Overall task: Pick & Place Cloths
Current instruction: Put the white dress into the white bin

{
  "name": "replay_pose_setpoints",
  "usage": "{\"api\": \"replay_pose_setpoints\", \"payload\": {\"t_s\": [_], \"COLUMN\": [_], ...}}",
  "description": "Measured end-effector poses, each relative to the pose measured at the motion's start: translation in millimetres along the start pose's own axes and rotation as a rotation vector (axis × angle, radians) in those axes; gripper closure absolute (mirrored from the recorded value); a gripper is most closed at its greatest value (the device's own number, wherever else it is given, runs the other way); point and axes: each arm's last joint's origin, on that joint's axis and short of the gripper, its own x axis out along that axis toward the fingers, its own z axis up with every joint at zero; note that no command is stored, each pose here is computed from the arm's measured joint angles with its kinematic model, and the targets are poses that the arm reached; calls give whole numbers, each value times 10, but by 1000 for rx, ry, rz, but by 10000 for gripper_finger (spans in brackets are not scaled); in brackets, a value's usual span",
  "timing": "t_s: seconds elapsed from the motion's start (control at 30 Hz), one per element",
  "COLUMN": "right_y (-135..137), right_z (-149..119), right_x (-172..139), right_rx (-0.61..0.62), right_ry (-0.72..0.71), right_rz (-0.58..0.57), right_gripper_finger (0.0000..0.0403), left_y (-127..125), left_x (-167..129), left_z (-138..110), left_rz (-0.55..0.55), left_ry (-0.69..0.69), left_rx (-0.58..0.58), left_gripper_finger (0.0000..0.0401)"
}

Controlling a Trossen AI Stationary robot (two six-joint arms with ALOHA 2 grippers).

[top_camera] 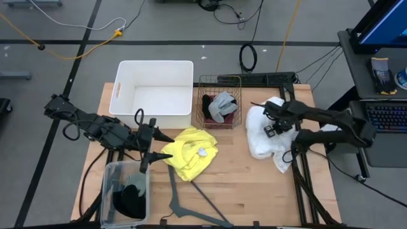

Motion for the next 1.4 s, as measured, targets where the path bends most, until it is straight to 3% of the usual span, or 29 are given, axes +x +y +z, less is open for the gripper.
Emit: {"api": "replay_pose_setpoints", "payload": {"t_s": [0.43,0.6,0.83,1.07,1.4], "right_y": [-245,-293,-313,-302,-179], "right_z": [-323,-355,-313,-272,-161], "right_x": [-440,-616,-1003,-1349,-1715], "right_rx": [274,302,285,193,-60], "right_ry": [-442,-658,-1037,-1312,-1502], "right_rz": [357,543,829,1061,1419], "right_gripper_finger": [367,367,367,367,367], "left_y": [-35,-42,-43,-62,63], "left_x": [-11,-17,-18,-12,172], "left_z": [143,179,182,246,367], "left_rz": [-30,-37,-33,-32,80], "left_ry": [-143,-180,-184,-254,-364], "left_rx": [62,50,100,165,254], "left_gripper_finger": [135,135,135,135,135]}}
